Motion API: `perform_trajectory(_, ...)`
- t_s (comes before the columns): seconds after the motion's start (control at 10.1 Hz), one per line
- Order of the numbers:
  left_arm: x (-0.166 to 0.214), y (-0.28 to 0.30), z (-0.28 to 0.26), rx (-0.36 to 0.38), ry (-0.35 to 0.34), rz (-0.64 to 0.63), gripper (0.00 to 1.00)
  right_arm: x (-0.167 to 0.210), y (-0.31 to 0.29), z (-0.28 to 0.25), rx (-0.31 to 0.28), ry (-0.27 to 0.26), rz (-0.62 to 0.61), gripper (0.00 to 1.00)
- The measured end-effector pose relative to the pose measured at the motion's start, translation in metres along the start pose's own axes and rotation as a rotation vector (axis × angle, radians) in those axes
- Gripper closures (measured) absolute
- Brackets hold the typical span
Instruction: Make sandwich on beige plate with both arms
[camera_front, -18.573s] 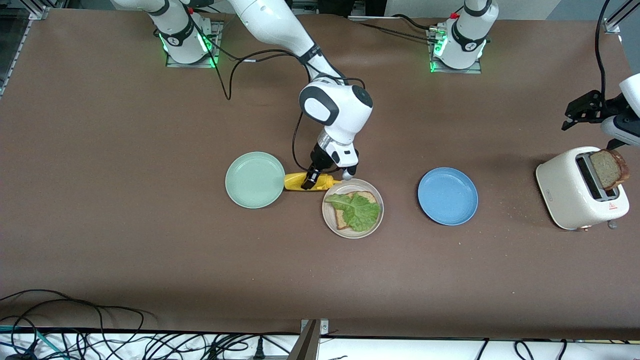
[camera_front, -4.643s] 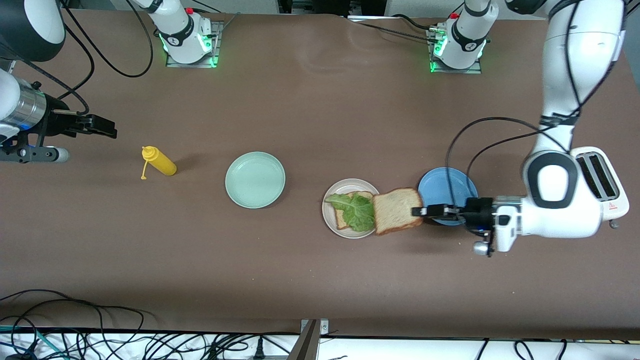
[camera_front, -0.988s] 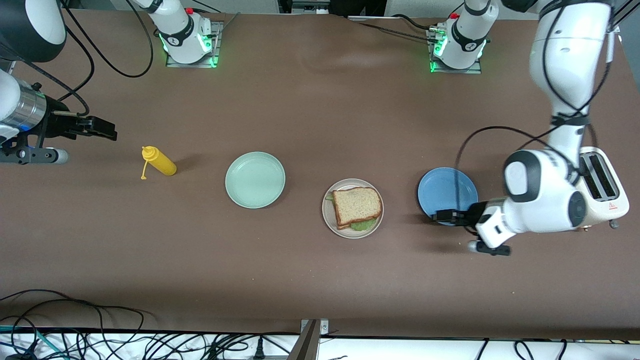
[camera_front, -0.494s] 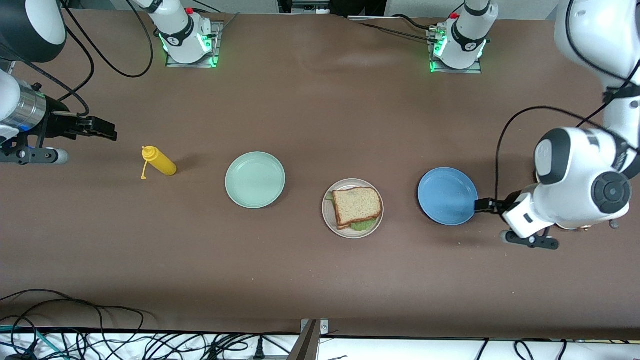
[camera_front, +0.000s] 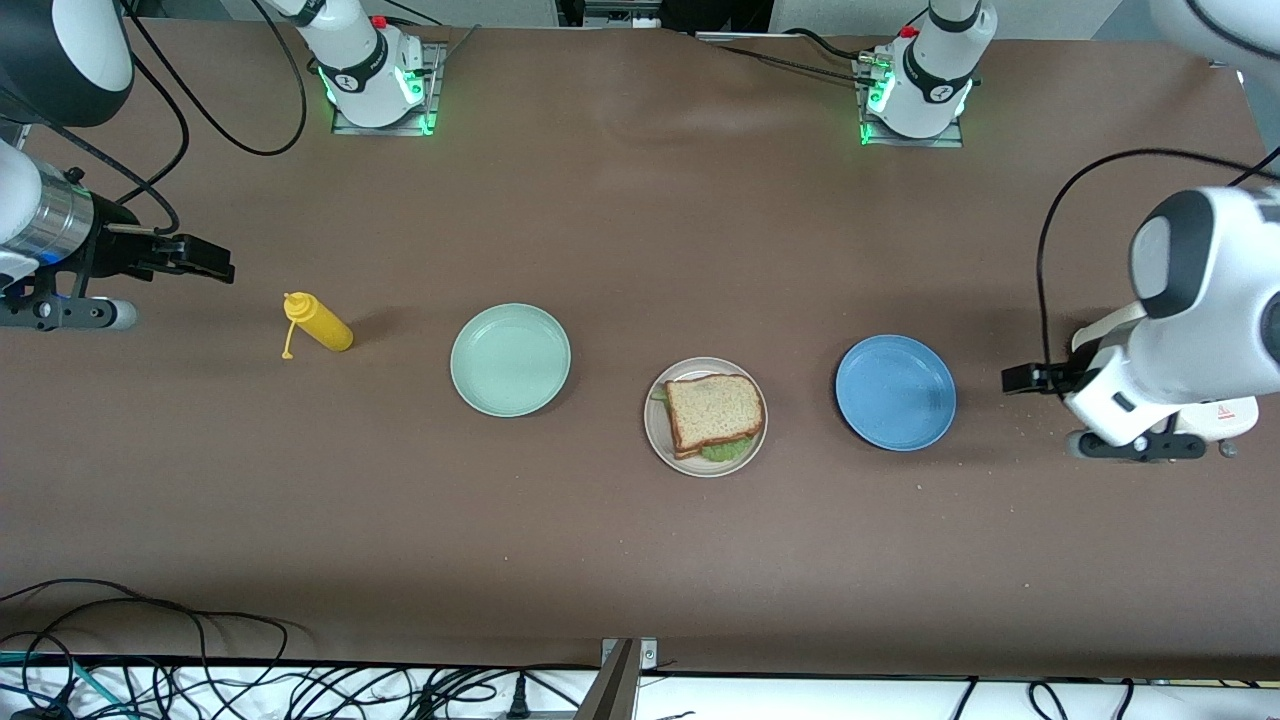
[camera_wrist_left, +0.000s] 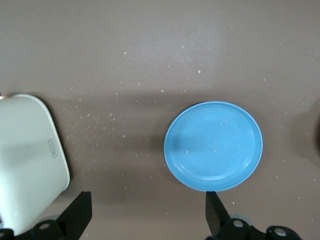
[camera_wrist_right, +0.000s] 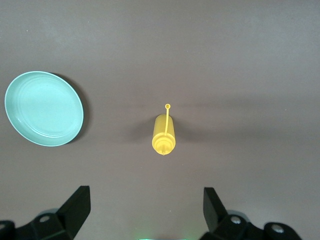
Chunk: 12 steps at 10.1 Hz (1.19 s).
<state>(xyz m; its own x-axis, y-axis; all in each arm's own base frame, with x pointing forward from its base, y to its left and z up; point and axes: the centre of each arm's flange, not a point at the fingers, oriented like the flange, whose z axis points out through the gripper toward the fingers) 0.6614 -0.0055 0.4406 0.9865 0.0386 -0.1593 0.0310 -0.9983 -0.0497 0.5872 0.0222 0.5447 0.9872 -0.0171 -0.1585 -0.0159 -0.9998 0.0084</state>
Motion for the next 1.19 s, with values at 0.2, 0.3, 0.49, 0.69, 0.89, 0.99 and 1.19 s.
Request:
perform_trajectory(0.2,-0.008,-0.019,-0.013,-0.004,-0.002,-0.051,0.0,0.0,0.0,0.0,0.0,-0.001,0.0,0.0)
perform_trajectory(0.3,-0.013,-0.025,-0.016,-0.005,-0.025,-0.075,0.0,0.0,0.0,0.0,0.0,-0.001,0.0,0.0)
perform_trajectory(0.49,-0.021,-0.025,-0.023,-0.004,-0.044,-0.091,0.0,0.0,0.0,0.001,0.0,-0.001,0.0,0.0)
perform_trajectory(0.69,-0.033,-0.024,-0.041,-0.009,0.025,-0.092,0.0,0.001,0.0,0.001,0.0,-0.001,0.0,0.0)
perform_trajectory(0.89,-0.067,-0.025,-0.069,-0.014,0.094,-0.09,0.0,0.001,0.0,0.001,0.0,-0.002,0.0,0.0)
perform_trajectory(0.99,-0.084,-0.025,-0.084,-0.016,0.12,-0.09,0.0,0.001,0.0,0.001,0.0,-0.002,0.0,0.0)
perform_trajectory(1.19,-0.106,-0.028,-0.109,-0.02,0.169,-0.094,0.0,0.001,0.0,0.002,0.0,-0.002,0.0,0.0)
